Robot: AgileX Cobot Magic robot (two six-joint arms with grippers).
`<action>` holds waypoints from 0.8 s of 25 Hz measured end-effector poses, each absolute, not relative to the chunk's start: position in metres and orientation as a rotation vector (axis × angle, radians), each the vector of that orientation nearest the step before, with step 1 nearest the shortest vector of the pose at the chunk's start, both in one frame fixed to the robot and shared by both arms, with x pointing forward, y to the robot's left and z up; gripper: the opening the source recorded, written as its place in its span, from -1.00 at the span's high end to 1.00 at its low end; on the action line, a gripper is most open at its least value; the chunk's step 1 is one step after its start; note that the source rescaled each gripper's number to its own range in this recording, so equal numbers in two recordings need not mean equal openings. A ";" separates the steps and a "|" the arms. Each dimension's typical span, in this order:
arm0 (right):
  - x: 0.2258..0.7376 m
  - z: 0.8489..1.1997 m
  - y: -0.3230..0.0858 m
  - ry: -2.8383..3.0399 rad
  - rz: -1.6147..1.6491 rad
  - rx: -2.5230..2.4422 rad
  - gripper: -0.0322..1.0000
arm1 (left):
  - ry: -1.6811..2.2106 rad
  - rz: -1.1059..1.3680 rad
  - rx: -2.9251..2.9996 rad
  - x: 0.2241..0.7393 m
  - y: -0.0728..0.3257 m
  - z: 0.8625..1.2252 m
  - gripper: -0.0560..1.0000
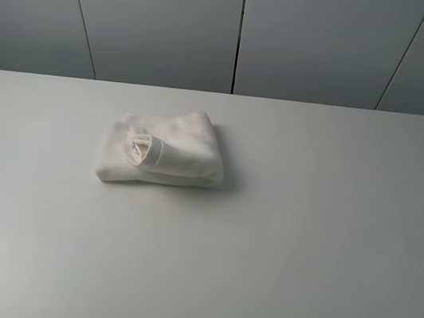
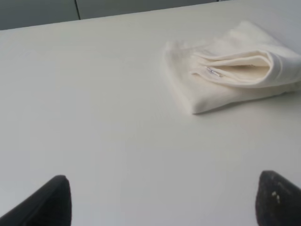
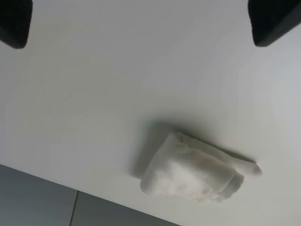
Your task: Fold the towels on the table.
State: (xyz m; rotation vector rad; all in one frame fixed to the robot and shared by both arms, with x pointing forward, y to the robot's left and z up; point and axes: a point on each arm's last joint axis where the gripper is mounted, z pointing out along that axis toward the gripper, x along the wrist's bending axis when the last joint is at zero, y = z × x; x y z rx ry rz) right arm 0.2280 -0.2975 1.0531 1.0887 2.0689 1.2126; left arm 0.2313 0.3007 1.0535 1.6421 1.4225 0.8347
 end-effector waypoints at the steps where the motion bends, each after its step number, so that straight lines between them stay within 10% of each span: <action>1: 0.228 1.053 -0.298 2.069 1.213 1.089 -1.00 | 1.423 0.835 1.642 0.231 0.301 1.053 -1.00; 20: 0.230 1.053 -0.293 1.680 1.000 1.477 -1.00 | 1.442 0.842 1.628 0.231 0.301 1.053 -1.00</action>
